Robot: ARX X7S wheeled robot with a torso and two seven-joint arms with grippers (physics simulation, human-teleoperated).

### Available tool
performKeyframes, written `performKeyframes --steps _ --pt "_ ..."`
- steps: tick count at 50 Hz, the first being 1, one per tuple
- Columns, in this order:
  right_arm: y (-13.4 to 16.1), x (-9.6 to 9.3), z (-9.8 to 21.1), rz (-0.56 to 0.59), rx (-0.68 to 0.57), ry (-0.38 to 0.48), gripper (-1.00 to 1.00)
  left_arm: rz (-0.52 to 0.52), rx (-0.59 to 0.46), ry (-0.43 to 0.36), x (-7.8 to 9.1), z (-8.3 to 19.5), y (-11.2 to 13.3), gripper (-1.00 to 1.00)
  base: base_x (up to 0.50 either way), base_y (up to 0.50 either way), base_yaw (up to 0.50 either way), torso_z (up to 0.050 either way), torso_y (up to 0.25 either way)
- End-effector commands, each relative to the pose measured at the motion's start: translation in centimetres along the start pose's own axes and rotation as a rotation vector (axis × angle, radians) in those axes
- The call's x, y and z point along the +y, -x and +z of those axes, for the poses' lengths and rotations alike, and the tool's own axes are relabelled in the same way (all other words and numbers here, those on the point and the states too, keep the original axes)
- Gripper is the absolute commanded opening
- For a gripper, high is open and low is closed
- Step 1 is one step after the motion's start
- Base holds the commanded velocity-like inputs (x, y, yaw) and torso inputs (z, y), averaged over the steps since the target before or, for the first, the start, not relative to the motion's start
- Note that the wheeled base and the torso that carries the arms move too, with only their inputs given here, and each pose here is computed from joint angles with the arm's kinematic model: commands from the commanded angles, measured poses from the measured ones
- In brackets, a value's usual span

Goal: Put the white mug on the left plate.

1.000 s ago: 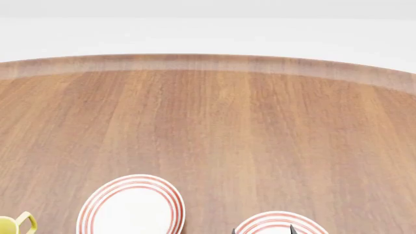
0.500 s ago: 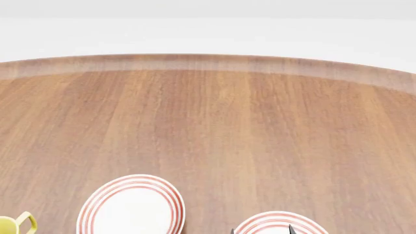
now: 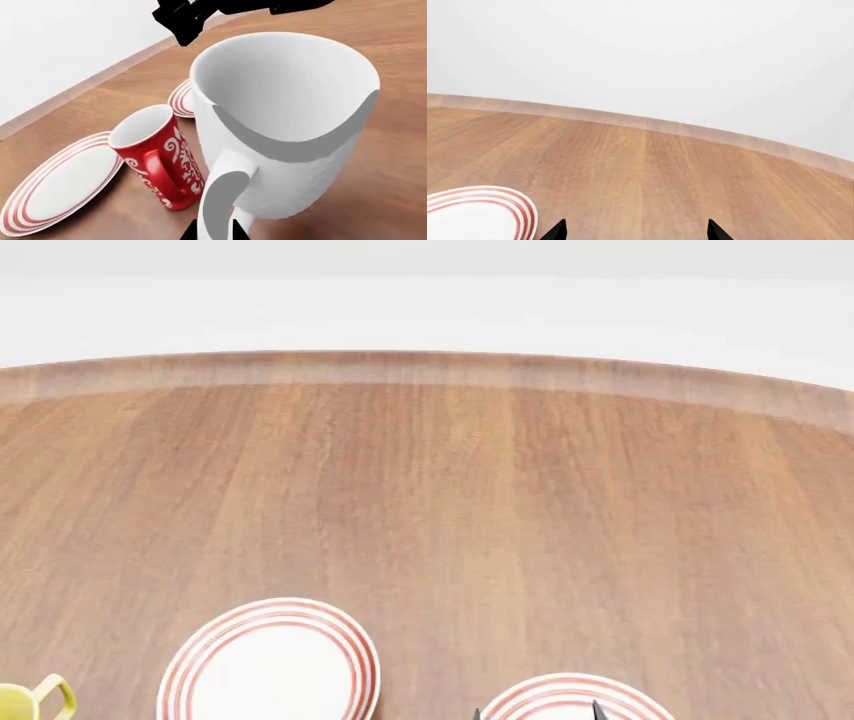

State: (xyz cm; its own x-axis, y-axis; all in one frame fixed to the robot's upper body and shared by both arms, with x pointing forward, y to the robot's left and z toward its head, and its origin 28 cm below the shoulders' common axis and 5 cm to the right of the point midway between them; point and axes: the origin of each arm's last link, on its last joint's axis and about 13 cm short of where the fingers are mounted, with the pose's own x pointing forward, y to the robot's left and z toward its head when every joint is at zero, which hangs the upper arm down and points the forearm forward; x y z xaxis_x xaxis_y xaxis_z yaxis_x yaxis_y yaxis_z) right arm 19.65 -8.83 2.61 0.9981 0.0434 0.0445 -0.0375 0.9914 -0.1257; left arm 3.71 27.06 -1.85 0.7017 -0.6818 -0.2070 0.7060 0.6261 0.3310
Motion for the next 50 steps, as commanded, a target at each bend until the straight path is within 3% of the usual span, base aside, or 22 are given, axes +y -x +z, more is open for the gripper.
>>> performKeyframes --steps 1,15,25,33,42,43,50 --pt "0.0 0.0 0.0 -0.002 -0.001 -0.001 1.00 0.069 -0.060 -0.009 0.3 1.5 1.3 -1.00 0.00 0.00 0.00 0.000 0.000" --pt "0.0 0.0 -0.1 -0.002 0.001 0.002 1.00 0.165 -0.129 -0.035 0.9 3.2 3.0 -1.00 0.00 0.00 0.00 0.000 0.000" --pt "-0.1 0.0 -0.1 0.001 0.002 0.002 1.00 0.256 -0.205 0.058 2.0 4.4 2.8 -1.00 0.00 0.00 0.00 0.000 0.000" --pt "-0.1 0.1 -0.2 0.010 -0.001 0.011 1.00 0.290 -0.246 0.057 2.5 4.8 2.7 -1.00 0.00 0.00 0.00 0.000 0.000" --pt "-0.2 0.1 -0.2 0.005 0.003 0.009 1.00 0.443 -0.345 0.133 4.3 5.5 1.7 -1.00 0.00 0.00 0.00 0.000 0.000" --pt "-0.2 0.1 -0.2 0.005 0.003 0.009 1.00 0.511 -0.369 0.172 5.0 5.8 1.3 -1.00 0.00 0.00 0.00 0.000 0.000" --pt "-0.2 0.1 -0.2 0.003 0.001 0.010 1.00 0.559 -0.378 0.211 5.7 5.8 -0.1 -1.00 0.00 0.00 0.00 0.000 0.000"
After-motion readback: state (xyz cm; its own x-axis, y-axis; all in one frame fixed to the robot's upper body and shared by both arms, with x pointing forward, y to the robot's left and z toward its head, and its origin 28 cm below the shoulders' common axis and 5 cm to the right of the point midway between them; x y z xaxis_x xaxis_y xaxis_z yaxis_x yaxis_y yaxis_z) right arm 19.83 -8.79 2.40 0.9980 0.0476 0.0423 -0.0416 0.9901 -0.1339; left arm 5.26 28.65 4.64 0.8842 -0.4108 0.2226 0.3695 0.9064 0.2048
